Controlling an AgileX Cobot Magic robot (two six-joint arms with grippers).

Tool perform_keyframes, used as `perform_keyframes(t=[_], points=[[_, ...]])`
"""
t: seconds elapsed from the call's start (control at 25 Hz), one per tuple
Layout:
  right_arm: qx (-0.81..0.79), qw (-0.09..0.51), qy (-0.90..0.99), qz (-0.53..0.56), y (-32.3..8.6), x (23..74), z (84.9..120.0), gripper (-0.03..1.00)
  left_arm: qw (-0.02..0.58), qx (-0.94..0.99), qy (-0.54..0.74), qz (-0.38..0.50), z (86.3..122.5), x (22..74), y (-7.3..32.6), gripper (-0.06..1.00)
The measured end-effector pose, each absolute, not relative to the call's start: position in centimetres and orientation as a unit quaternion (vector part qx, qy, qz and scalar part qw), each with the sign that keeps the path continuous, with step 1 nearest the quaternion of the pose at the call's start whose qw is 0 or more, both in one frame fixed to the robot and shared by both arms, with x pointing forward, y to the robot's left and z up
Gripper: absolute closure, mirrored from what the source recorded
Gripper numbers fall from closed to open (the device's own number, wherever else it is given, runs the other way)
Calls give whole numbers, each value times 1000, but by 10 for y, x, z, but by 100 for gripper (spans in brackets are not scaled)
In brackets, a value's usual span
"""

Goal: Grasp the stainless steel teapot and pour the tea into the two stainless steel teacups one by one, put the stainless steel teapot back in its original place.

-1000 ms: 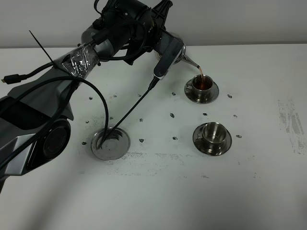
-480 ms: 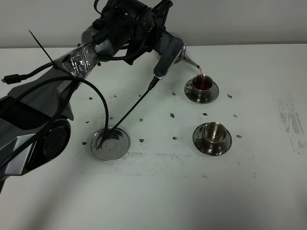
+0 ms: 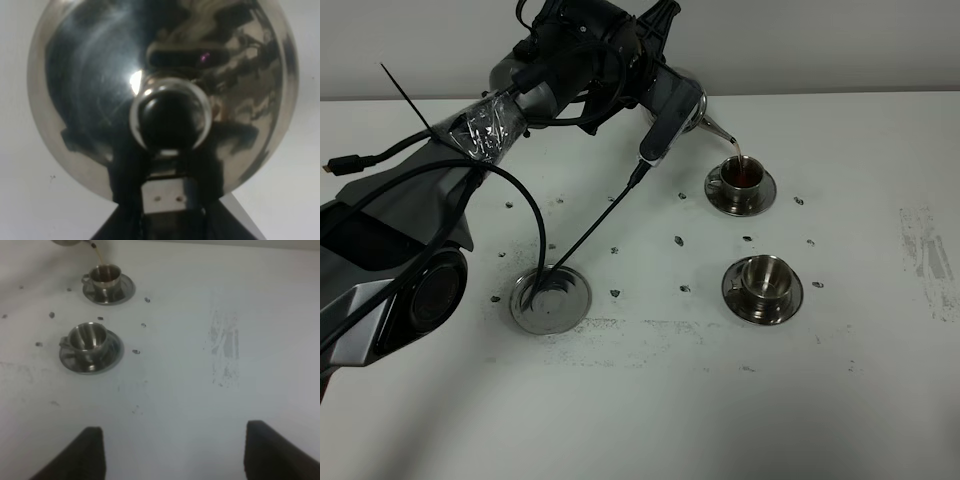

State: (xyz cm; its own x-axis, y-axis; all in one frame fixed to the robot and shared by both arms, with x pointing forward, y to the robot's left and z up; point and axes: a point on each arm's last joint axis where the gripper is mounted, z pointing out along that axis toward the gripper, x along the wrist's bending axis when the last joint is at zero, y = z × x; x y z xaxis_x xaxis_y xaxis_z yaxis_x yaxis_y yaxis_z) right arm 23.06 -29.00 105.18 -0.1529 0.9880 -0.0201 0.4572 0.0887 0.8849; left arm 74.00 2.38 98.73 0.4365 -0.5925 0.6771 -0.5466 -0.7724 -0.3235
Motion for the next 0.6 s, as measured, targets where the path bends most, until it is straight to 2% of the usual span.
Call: perform_keyframes(t=[0.6], points=[[553, 343, 654, 387, -290, 231, 1052, 37, 19, -854, 319, -409, 987, 740, 24, 75]])
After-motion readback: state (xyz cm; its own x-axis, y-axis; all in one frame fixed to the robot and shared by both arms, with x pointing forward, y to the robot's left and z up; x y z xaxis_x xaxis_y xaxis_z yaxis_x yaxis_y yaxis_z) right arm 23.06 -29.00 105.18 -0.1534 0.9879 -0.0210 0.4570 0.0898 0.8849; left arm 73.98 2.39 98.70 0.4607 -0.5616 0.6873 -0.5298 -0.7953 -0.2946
